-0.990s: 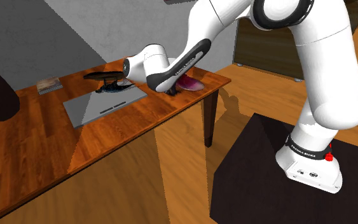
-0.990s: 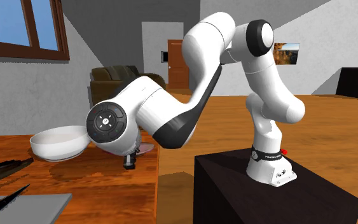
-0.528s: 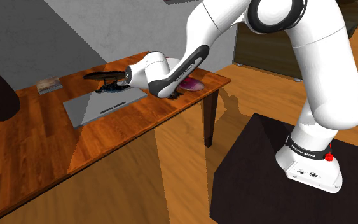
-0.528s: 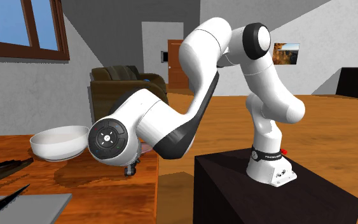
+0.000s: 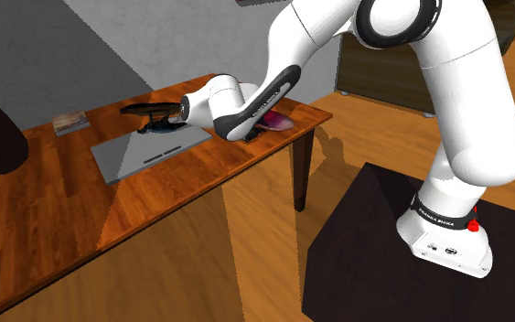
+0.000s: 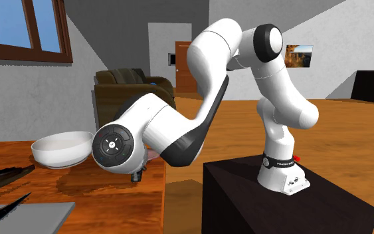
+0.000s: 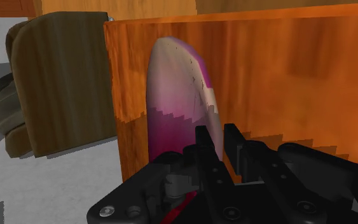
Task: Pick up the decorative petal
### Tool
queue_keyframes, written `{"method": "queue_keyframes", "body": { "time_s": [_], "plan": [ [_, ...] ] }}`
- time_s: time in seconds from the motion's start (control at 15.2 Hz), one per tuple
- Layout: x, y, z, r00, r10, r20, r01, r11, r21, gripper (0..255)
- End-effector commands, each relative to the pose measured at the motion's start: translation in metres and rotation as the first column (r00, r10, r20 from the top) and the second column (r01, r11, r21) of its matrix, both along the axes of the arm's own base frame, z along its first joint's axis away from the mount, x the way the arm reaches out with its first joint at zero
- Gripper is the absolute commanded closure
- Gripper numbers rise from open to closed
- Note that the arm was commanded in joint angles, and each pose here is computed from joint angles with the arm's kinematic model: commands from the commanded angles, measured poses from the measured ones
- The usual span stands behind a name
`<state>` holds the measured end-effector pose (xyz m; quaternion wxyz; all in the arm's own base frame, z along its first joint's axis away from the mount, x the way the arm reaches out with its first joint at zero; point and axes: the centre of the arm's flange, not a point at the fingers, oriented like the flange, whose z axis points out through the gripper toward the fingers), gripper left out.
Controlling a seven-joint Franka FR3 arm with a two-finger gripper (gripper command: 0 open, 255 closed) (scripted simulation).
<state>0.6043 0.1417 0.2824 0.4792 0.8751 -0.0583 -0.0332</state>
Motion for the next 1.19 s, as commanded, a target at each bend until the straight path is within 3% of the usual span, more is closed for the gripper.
{"method": "queue_keyframes", "body": {
  "time_s": [0.0, 1.12],
  "plan": [
    [0.001, 0.0, 0.0, 1.0, 0.0, 0.0, 0.0, 1.0, 0.0, 255],
    [0.001, 0.0, 0.08, 1.0, 0.0, 0.0, 0.0, 1.0, 0.0, 255]
  ]
}}
